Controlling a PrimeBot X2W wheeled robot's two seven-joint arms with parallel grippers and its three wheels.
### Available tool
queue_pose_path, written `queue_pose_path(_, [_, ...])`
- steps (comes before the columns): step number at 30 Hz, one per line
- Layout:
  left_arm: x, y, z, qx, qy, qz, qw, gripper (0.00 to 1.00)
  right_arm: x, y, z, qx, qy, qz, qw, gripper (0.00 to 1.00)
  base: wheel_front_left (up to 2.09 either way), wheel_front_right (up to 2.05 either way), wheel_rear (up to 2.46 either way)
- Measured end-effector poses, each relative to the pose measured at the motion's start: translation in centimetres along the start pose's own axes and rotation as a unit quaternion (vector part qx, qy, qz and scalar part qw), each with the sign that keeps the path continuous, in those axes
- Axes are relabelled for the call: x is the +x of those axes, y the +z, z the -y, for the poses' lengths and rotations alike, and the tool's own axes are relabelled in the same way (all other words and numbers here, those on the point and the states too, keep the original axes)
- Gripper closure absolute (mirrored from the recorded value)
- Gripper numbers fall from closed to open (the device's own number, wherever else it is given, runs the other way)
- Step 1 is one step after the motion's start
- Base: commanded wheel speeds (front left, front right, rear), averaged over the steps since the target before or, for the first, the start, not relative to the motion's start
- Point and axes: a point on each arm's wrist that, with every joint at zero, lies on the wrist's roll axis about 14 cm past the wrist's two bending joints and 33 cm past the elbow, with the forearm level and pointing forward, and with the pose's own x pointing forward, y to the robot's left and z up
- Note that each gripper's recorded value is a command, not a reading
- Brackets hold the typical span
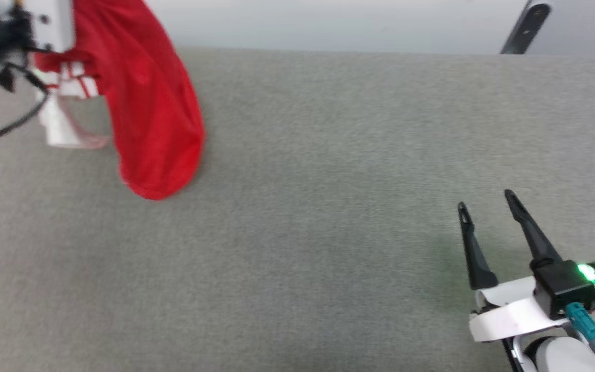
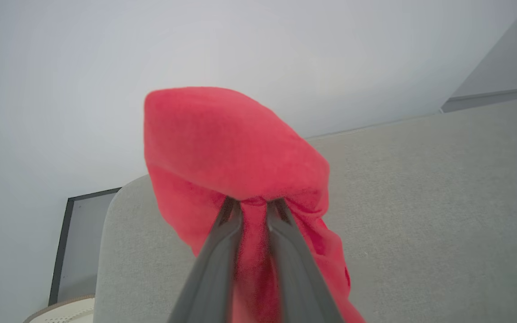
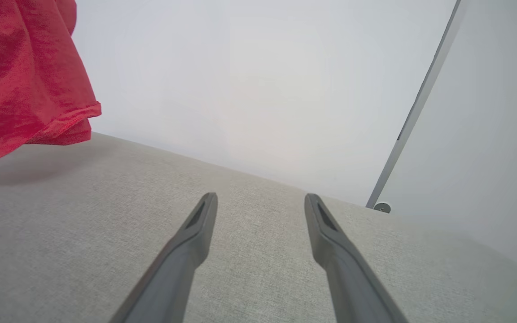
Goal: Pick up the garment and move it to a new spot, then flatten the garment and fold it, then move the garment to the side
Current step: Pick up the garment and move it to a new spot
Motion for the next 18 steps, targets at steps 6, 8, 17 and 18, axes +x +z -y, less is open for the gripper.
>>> queue_pose_path(6, [0.1, 2.9, 8.6, 0.035, -0.097, 0.018, 0.994, 1.0, -3.0, 0.3, 4.5, -0.018, -0.07, -0.01, 0.997, 0.0, 0.0, 0.0, 0.0])
queue_pose_path(8, [0.1, 3.2, 11.1, 0.048, -0.125, 0.017, 0.991, 1.0, -4.2, 0.3, 5.8, -0.023, -0.092, -0.015, 0.995, 0.0, 0.0, 0.0, 0.0])
queue_pose_path(17, [0.4, 1.2, 21.6, 0.088, -0.246, -0.021, 0.965, 1.0, -9.8, 1.0, 11.5, -0.051, -0.192, -0.028, 0.98, 0.0, 0.0, 0.0, 0.0])
queue_pose_path(18, [0.5, 0.8, 22.3, 0.095, -0.253, -0.027, 0.962, 1.0, -10.4, 1.1, 12.0, -0.052, -0.202, -0.029, 0.978, 0.0, 0.0, 0.0, 0.0])
